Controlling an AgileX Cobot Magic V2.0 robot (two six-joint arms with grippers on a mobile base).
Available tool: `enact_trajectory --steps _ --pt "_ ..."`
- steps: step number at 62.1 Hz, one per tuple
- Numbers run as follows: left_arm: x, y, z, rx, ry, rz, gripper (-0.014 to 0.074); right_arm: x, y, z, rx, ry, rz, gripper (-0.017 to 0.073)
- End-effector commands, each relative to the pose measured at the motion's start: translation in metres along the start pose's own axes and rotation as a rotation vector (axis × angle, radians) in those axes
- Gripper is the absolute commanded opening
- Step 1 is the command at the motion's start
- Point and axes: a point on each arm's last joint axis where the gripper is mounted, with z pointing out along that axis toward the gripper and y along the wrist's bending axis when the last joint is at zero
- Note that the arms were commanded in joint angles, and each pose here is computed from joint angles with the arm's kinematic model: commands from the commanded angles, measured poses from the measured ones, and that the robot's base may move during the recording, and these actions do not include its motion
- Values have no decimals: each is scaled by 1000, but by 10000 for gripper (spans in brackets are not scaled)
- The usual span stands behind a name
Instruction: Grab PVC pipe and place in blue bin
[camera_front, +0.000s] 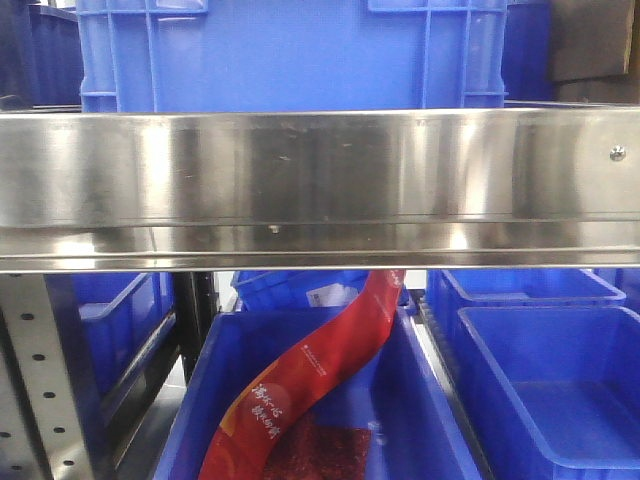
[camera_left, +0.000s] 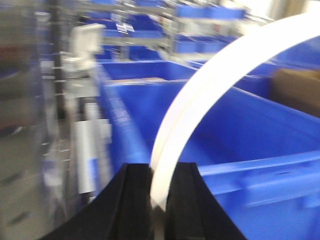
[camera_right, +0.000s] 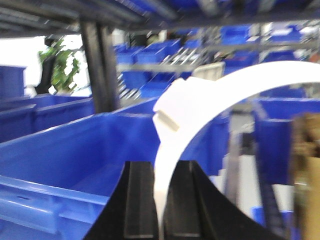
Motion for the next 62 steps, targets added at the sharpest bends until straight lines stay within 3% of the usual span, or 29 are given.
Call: enact_trajectory --steps 1,13,28,38,48,62 --pt "-17 -12 17 55 -40 13 -111 -9 11 22 -57 -19 -33 -165" --pt "-39 -18 68 60 86 14 -111 -14 34 68 -132 21 -83 -165" --pt "-58 -26 133 79 190 -55 -111 -14 35 125 -53 240 -95 -165" --pt "-60 -29 170 85 211 -76 -111 -16 37 154 -8 376 -58 -165" --pt "-47 -31 199 83 262 -74 -111 -18 46 175 -29 420 26 -165" --pt "-39 -32 208 80 281 -71 -111 -3 67 191 -97 455 -63 -165"
